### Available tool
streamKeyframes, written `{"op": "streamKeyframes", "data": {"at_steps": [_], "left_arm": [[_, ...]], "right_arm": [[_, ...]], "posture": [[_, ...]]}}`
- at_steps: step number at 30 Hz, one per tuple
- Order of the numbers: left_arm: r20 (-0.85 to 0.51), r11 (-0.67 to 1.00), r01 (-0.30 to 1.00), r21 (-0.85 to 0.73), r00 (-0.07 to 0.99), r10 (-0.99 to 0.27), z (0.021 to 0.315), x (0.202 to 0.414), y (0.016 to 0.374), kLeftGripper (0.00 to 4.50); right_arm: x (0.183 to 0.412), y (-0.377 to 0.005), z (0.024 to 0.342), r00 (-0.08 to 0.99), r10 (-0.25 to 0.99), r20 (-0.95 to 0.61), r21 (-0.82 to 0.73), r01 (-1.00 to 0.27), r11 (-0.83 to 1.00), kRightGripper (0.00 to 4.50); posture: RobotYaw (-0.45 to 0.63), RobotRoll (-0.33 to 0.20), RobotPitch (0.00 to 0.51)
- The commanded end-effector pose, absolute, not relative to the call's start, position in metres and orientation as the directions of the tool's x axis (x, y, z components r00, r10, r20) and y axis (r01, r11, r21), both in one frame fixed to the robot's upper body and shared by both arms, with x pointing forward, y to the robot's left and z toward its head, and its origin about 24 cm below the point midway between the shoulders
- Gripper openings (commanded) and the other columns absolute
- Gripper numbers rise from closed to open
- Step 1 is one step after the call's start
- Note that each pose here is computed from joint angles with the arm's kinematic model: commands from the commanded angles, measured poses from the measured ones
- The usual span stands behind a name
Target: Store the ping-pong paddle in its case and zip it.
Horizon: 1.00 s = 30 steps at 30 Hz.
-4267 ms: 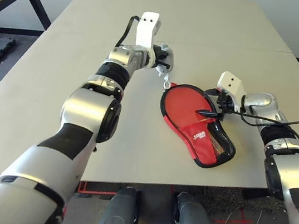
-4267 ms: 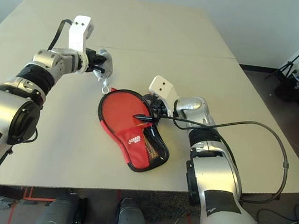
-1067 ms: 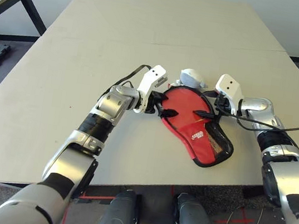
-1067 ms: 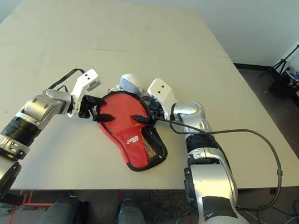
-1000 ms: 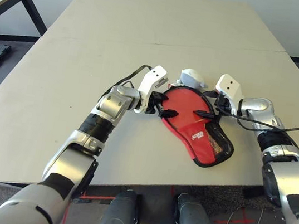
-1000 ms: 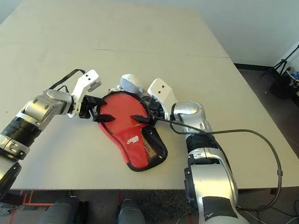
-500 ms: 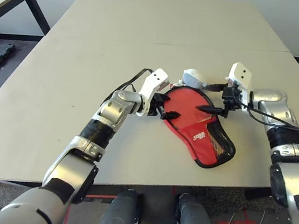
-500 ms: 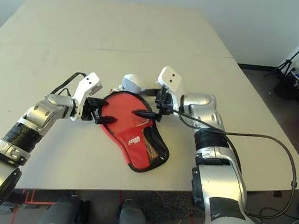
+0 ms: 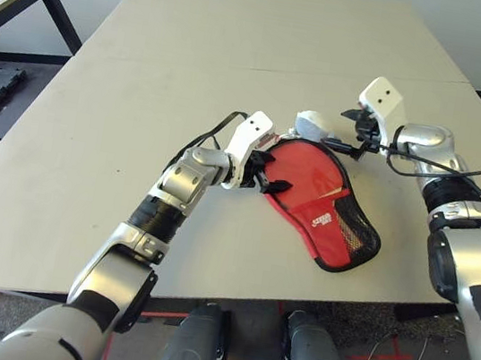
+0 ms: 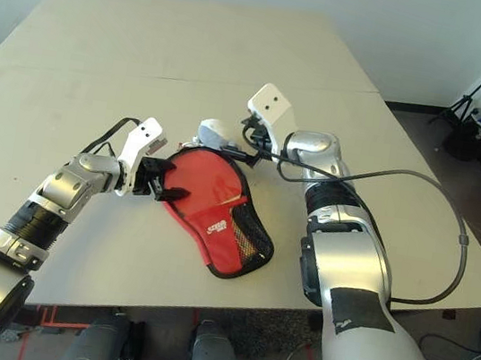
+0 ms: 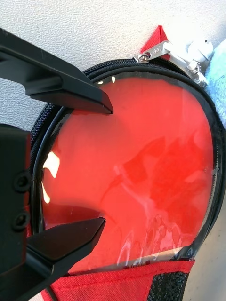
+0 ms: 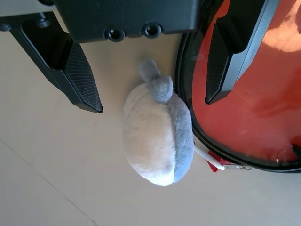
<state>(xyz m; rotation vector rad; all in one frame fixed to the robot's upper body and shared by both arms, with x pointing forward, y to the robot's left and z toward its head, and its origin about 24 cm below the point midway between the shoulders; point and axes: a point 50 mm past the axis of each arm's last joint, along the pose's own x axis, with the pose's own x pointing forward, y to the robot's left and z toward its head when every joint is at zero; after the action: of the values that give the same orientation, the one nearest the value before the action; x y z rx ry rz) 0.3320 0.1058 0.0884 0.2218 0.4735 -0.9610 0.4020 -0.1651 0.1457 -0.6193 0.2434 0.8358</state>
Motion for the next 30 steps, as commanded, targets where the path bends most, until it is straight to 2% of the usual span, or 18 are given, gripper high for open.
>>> {"op": "streamKeyframes", "data": {"at_steps": [1, 12, 16, 18, 28, 30], "left_arm": [[-0.545, 0.576, 0.813, -0.082, 0.448, -0.709, 0.069, 0.323, 0.109, 4.47], [-0.544, 0.583, 0.808, -0.082, 0.453, -0.706, 0.071, 0.320, 0.108, 4.47], [-0.545, 0.584, 0.807, -0.085, 0.453, -0.705, 0.071, 0.320, 0.108, 4.50], [-0.545, 0.585, 0.807, -0.086, 0.453, -0.705, 0.071, 0.320, 0.107, 4.50], [-0.545, 0.578, 0.811, -0.091, 0.445, -0.711, 0.071, 0.321, 0.103, 4.50], [-0.545, 0.576, 0.812, -0.092, 0.443, -0.712, 0.071, 0.321, 0.102, 4.50]], "right_arm": [[0.404, -0.158, 0.142, 0.664, 0.594, -0.453, -0.430, -0.747, 0.507, 4.50], [0.407, -0.142, 0.132, 0.721, 0.533, -0.442, -0.468, -0.693, 0.549, 4.50], [0.408, -0.143, 0.132, 0.742, 0.516, -0.427, -0.489, -0.670, 0.559, 3.68], [0.408, -0.145, 0.133, 0.747, 0.512, -0.424, -0.492, -0.665, 0.562, 2.95], [0.403, -0.184, 0.140, 0.746, 0.511, -0.427, -0.496, -0.665, 0.558, 0.02], [0.400, -0.198, 0.143, 0.738, 0.511, -0.440, -0.498, -0.674, 0.546, 0.02]], "posture": [[-0.07, 0.000, 0.091], [-0.04, 0.000, 0.101], [-0.04, 0.000, 0.102], [-0.05, 0.000, 0.102], [-0.06, 0.000, 0.096], [-0.07, 0.000, 0.094]]}}
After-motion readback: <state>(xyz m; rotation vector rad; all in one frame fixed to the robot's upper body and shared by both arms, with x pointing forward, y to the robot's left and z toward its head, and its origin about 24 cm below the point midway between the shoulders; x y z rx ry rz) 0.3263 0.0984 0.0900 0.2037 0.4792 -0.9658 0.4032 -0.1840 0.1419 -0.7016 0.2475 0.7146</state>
